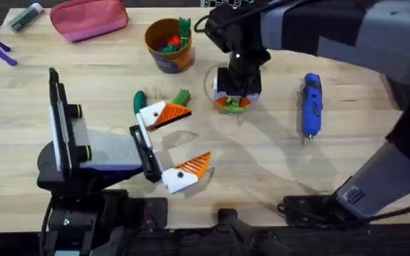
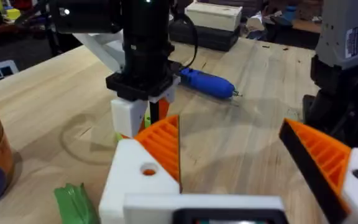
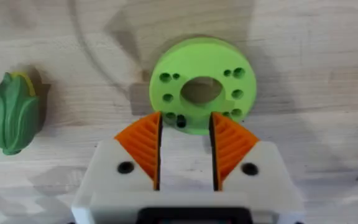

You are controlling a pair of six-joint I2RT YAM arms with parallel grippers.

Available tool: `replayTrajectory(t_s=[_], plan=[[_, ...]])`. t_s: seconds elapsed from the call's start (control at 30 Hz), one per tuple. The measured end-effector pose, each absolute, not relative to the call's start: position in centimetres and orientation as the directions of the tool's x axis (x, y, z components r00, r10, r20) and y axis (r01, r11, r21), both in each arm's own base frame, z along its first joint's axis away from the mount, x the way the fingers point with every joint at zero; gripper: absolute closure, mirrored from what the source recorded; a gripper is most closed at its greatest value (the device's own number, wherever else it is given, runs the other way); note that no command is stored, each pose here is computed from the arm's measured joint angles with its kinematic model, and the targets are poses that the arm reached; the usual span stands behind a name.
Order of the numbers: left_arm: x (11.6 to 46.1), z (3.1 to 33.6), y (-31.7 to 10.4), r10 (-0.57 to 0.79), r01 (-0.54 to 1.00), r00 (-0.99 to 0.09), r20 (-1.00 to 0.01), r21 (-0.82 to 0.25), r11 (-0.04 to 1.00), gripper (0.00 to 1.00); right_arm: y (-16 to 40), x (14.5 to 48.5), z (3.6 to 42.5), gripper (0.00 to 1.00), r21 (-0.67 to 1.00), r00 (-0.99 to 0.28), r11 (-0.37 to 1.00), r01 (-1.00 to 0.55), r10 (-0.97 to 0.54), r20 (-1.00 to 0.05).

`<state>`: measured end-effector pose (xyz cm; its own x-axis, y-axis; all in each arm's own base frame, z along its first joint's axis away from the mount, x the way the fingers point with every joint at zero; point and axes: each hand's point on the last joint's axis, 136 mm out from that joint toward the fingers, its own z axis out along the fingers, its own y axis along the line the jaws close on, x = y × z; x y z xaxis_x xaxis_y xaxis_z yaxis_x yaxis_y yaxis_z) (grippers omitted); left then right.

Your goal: Pick up the gripper from the table and insert it into the empty holder that is missing its gripper. Then pick up a screw, insert it into the mounting hole, and use the screwdriver to tighten it. Finally, clean up the table by picking up the vegetable and placing it into the bucket.

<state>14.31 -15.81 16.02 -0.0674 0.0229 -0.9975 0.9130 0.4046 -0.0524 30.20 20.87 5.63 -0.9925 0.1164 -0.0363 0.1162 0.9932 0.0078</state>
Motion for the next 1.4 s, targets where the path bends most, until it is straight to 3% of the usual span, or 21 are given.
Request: replayTrajectory(t_s=[0.43,0.9,1.4], plan=[[14.31,16.02,-15.81,0.023,0.913,-0.067,-0.997,-0.052,0.405,0.016,20.77,30.37,5.65,0.752,0.000,-0.992,0.993,0.115,0.115,-0.047],[14.31,16.02,-15.81,0.023,0.913,-0.068,-0.997,-0.053,0.405,0.016,21.22,30.31,5.67,0.989,0.006,-0.993,0.994,0.105,0.105,-0.053],[14.32,16.01,-15.81,0.023,0.913,-0.068,-0.997,-0.053,0.405,0.015,21.23,30.31,5.67,0.994,0.006,-0.993,0.994,0.105,0.105,-0.053]])
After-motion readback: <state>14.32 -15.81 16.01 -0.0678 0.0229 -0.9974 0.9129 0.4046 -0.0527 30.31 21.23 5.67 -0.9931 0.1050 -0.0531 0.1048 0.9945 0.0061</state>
